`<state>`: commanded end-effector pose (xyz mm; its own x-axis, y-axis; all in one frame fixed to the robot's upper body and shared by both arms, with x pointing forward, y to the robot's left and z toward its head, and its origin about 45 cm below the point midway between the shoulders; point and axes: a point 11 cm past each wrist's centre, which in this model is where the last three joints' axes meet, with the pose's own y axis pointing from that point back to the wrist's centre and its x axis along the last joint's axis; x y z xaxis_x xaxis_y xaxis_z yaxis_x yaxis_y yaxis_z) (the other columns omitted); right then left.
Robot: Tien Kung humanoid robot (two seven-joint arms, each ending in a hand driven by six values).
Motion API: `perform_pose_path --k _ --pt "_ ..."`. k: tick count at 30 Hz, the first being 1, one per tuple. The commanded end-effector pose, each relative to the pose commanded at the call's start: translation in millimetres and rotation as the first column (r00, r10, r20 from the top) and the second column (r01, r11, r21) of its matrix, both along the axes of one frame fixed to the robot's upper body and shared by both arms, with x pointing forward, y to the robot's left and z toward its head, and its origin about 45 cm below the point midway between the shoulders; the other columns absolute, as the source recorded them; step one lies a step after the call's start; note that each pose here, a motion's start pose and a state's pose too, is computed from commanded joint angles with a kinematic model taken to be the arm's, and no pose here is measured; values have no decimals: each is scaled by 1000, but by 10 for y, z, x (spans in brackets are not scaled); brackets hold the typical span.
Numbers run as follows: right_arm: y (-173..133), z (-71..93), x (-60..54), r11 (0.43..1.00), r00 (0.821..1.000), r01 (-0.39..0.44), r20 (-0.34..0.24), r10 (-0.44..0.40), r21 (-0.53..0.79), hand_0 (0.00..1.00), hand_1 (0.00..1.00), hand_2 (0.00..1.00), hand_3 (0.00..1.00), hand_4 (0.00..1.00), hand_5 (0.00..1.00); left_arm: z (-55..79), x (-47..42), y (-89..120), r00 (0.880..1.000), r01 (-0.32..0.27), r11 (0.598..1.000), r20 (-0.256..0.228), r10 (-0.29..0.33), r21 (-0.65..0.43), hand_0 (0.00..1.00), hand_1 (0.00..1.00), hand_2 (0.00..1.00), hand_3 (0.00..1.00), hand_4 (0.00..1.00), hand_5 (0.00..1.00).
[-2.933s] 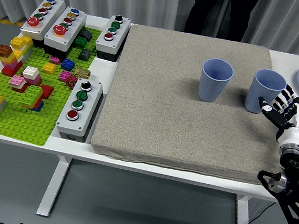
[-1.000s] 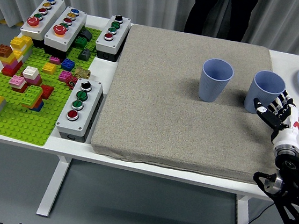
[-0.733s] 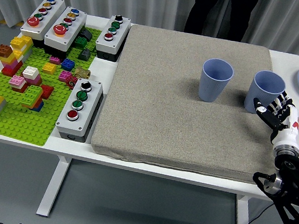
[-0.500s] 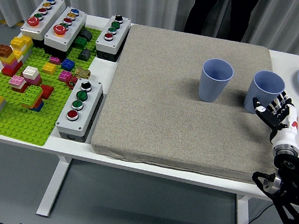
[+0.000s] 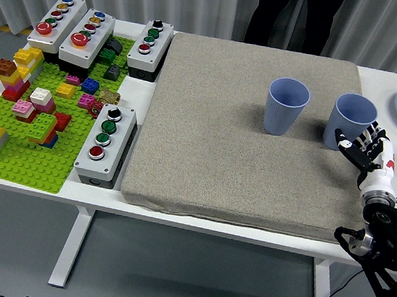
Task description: Pick cup pour cup place
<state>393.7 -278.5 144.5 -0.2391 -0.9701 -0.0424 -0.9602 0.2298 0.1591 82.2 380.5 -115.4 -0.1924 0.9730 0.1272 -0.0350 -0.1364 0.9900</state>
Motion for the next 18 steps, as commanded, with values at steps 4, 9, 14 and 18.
perform_pose_path --k 4,9,14,18 --pt "2 2 7 1000 1000 -1 0 1 -1 872 826 911 878 794 321 1 8 -1 1000 1 1000 1 -1 0 770 792 842 748 512 958" --pt "4 -3 8 1000 1000 0 -2 0 -2 872 826 911 877 793 320 2 10 0 1000 1 1000 2 -1 0 770 793 842 748 512 958" --pt "22 -14 2 1000 1000 -5 -5 5 -2 872 826 911 877 792 320 1 0 2 1000 1 1000 0 -1 1 770 793 842 747 511 957" --pt "27 -30 -4 1000 1000 -6 -9 6 0 872 826 911 877 792 320 -1 -10 4 1000 1 1000 -2 -1 1 770 793 842 747 511 957"
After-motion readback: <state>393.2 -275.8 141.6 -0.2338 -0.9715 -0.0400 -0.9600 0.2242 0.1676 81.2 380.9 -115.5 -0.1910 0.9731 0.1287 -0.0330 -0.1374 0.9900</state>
